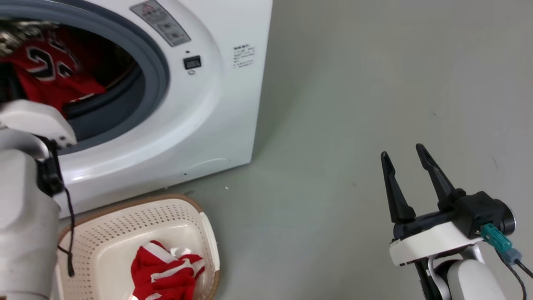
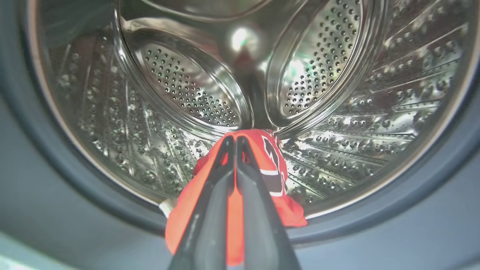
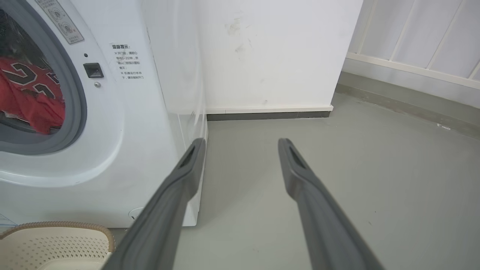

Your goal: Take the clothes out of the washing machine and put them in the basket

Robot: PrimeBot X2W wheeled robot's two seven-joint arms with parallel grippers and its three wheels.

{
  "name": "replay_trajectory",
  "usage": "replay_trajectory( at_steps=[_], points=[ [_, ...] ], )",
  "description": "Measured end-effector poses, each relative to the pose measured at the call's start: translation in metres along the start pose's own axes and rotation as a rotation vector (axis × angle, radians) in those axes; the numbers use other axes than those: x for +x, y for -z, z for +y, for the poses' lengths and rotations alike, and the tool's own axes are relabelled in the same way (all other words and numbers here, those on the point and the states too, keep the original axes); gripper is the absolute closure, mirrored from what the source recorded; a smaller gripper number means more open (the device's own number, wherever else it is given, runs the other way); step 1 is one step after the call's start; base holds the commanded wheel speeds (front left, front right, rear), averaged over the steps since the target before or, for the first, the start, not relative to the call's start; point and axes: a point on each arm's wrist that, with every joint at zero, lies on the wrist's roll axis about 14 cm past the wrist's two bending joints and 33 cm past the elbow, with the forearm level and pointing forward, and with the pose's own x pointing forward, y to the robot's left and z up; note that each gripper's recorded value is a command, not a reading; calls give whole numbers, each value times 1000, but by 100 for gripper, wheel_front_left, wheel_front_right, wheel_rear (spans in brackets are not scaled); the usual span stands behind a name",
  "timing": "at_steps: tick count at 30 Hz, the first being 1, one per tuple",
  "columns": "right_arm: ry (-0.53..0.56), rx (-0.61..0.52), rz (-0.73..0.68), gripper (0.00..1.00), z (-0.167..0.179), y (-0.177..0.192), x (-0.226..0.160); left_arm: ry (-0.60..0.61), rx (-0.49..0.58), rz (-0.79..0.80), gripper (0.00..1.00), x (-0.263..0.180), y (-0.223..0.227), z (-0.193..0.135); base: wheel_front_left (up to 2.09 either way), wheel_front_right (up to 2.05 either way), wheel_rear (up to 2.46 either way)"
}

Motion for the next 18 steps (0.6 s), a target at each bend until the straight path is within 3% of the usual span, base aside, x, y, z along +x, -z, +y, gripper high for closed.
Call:
replay_trajectory(
  at_steps=[18],
  points=[
    [-104,18,-58,0,34,-28,-9,28,-17,-108,100,-102,-56,14,0,0,0]
  ],
)
